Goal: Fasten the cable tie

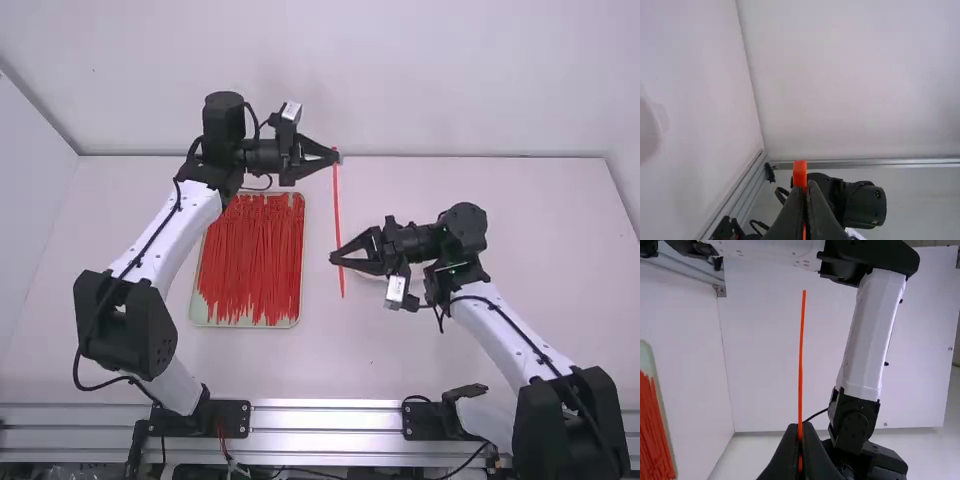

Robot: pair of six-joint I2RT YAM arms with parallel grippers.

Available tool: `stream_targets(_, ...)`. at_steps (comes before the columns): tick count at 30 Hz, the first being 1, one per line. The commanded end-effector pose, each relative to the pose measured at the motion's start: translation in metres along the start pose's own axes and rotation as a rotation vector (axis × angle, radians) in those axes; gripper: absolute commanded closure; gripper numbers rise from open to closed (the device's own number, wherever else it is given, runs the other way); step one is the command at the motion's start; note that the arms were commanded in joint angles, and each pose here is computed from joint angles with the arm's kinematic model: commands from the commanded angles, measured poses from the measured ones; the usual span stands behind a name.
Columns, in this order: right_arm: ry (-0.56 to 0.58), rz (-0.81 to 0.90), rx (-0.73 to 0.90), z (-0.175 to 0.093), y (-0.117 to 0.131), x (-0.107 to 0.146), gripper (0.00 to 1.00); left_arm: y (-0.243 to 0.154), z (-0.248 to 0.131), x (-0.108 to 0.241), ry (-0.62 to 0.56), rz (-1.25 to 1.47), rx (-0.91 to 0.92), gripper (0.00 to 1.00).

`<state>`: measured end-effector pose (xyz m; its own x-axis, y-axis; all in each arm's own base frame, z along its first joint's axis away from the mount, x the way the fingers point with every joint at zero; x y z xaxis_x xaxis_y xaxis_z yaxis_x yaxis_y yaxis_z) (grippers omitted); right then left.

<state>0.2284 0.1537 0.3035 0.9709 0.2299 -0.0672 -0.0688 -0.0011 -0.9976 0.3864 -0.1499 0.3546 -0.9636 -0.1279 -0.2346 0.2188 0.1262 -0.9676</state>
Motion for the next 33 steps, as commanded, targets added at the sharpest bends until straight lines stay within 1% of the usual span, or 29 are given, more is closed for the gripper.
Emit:
stream_targets(1,-0.008,0.005,-0.002,0.001,-0.003,0.002,1.0,-0.007,-0.003,0.001,0.031,0.055,0.026,0.98)
stream_targets(8,0.004,0.07,-0.004,-0.002,0.001,0.005,1.0,-0.007,-0.001,0.002,0.038,0.071,0.027,0.98)
stream_targets(14,-0.032,0.154,-0.02,-0.007,0.008,0.003,1.0,-0.006,-0.003,0.001,0.032,0.087,0.025,0.98)
stream_targets(19,-0.012,0.227,-0.017,-0.011,0.013,0.005,1.0,-0.007,-0.001,0.002,0.038,0.09,0.027,0.98)
stream_targets(21,-0.002,0.283,-0.016,-0.014,0.016,0.006,1.0,-0.007,-0.001,0.002,0.038,0.097,0.027,0.98)
stream_targets(22,0.007,0.354,-0.014,-0.016,0.015,0.007,1.0,-0.007,-0.001,0.002,0.038,0.102,0.027,0.98)
stream_targets(25,0.027,0.48,-0.007,-0.022,0.013,0.009,1.0,-0.007,-0.001,0.002,0.038,0.116,0.028,0.98)
stream_targets(29,0.032,0.615,-0.003,-0.022,0.012,0.009,1.0,-0.007,-0.001,0.002,0.038,0.116,0.028,0.98)
stream_targets(33,0.025,0.64,-0.005,-0.016,0.013,0.008,1.0,-0.007,-0.001,0.002,0.038,0.116,0.028,0.98)
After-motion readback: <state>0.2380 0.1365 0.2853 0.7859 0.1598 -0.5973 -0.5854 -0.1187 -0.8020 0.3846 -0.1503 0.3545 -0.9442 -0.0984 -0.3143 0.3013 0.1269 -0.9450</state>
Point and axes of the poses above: each hand's point on the last joint's axis, 136 mm out from that joint toward the fingers, its own z axis out along the fingers, its own y axis along the line the jaws close on, x = y × z, the point moved 9 cm from there along -z, back along the fingers, and after that the axes turned 3 degrees about z, right-handed, at the moved point
